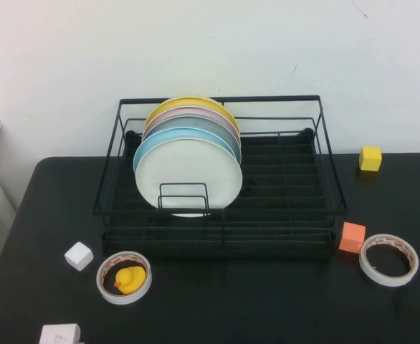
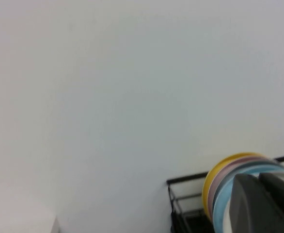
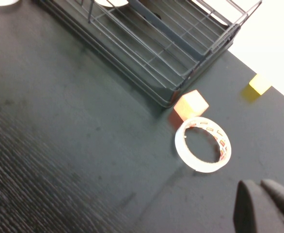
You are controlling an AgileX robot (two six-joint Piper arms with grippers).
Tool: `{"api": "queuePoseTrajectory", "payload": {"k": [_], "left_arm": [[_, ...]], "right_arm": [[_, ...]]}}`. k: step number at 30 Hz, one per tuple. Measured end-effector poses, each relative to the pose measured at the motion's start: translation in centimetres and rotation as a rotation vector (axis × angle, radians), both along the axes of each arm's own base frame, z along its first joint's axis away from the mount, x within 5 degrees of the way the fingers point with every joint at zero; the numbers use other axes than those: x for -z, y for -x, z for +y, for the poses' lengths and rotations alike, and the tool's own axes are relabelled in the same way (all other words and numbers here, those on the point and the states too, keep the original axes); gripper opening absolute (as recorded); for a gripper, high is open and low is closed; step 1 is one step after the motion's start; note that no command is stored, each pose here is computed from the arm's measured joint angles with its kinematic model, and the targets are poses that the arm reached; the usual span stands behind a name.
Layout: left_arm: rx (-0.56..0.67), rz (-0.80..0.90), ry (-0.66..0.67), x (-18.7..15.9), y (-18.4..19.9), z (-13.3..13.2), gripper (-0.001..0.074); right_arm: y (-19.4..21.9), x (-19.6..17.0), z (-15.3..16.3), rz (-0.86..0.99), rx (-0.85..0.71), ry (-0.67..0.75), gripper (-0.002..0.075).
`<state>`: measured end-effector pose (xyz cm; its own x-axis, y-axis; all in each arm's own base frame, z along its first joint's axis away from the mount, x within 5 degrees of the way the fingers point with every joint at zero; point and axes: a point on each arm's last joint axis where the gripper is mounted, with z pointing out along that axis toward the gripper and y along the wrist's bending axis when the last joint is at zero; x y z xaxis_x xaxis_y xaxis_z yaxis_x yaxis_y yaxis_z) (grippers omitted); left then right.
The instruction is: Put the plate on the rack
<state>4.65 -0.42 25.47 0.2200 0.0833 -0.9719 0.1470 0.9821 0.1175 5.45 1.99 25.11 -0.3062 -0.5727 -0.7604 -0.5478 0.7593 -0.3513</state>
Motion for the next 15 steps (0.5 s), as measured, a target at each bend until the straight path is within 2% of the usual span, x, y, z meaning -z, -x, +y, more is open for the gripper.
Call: {"api": "queuePoseTrajectory", "payload": {"k": [8, 15], "left_arm": [[-0.064, 0.051, 0.053, 1.3, -0.3, 0.6, 0.0], [-0.019, 0.064, 0.156, 1.3, -0.3, 0.4, 0.0]], "right_arm": [[0.0, 0.0, 0.0, 0.002, 0.0, -0.002, -0.0002], [0.0, 0.0, 0.0, 0.002, 0.0, -0.002, -0.0002]]}}
